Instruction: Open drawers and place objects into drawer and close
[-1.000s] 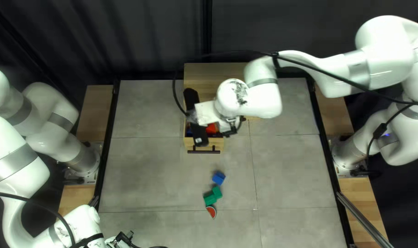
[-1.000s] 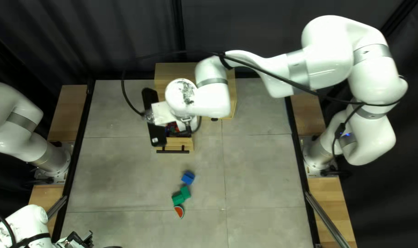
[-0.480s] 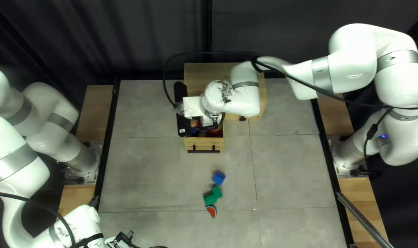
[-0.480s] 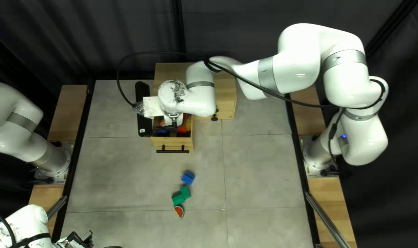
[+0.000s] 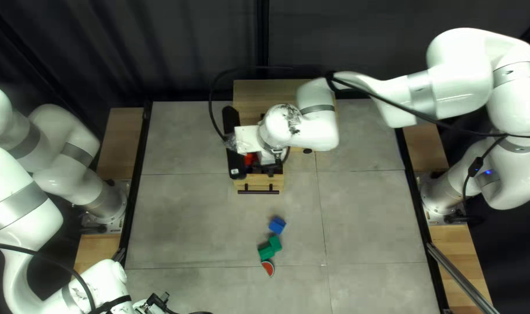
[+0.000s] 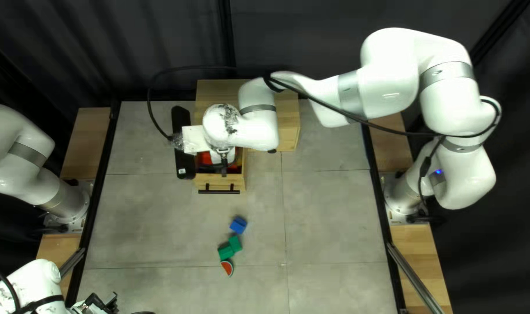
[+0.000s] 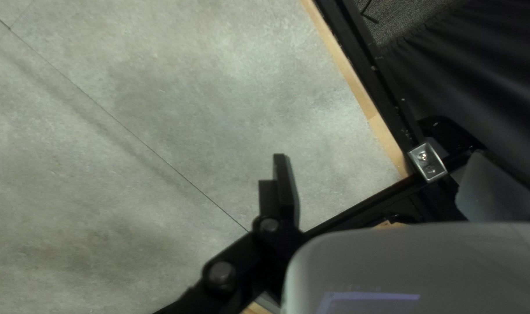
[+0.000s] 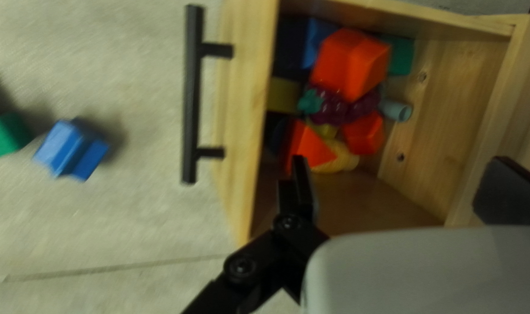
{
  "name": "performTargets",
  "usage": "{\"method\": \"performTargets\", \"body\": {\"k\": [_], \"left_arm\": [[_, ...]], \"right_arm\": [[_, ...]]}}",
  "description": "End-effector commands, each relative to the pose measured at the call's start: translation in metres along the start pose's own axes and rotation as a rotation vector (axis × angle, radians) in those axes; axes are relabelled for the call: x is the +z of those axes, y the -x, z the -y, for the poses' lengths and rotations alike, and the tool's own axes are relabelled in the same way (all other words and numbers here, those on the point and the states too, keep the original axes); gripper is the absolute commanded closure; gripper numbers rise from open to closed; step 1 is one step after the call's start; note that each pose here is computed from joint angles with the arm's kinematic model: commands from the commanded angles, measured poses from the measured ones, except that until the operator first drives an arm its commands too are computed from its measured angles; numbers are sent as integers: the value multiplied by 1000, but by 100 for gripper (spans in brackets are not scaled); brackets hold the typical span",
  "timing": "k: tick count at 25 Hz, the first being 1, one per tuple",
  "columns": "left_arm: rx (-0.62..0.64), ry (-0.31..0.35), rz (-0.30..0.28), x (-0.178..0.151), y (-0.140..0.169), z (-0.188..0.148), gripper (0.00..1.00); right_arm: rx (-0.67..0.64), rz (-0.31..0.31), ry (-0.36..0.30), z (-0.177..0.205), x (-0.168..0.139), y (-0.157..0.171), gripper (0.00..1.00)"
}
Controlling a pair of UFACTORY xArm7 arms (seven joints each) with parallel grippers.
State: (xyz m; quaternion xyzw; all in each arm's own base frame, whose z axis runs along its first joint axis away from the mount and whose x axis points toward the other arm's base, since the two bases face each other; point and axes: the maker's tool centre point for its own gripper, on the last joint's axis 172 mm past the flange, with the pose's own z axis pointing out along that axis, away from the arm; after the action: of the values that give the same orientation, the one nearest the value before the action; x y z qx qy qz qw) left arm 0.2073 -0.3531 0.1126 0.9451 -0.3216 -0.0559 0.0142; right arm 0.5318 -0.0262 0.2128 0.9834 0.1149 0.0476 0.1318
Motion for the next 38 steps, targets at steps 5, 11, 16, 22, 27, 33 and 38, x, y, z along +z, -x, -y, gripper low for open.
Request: {"method": "performTargets", "body": {"k": [5, 11, 16, 22, 27, 33, 38], "left_arm": [[0, 0, 0, 0, 0, 0, 0], [0, 0, 0, 0, 0, 0, 0], [0, 0, 0, 0, 0, 0, 0], [0, 0, 0, 0, 0, 0, 0], [0, 0, 0, 0, 0, 0, 0], [0, 0, 0, 0, 0, 0, 0], [0, 0, 0, 0, 0, 0, 0]], "right_arm": [[-320, -54, 41, 108, -18, 38, 0], [-636, -83, 115, 151, -11, 33, 0], [-835, -109, 138, 173, 7, 17, 0], [-941, -105, 77, 183, 43, -11, 0], [-964, -82, 5, 183, 71, -25, 0], [-968, -43, -67, 178, 98, -37, 0], [-949, -12, -120, 171, 119, -42, 0]]}}
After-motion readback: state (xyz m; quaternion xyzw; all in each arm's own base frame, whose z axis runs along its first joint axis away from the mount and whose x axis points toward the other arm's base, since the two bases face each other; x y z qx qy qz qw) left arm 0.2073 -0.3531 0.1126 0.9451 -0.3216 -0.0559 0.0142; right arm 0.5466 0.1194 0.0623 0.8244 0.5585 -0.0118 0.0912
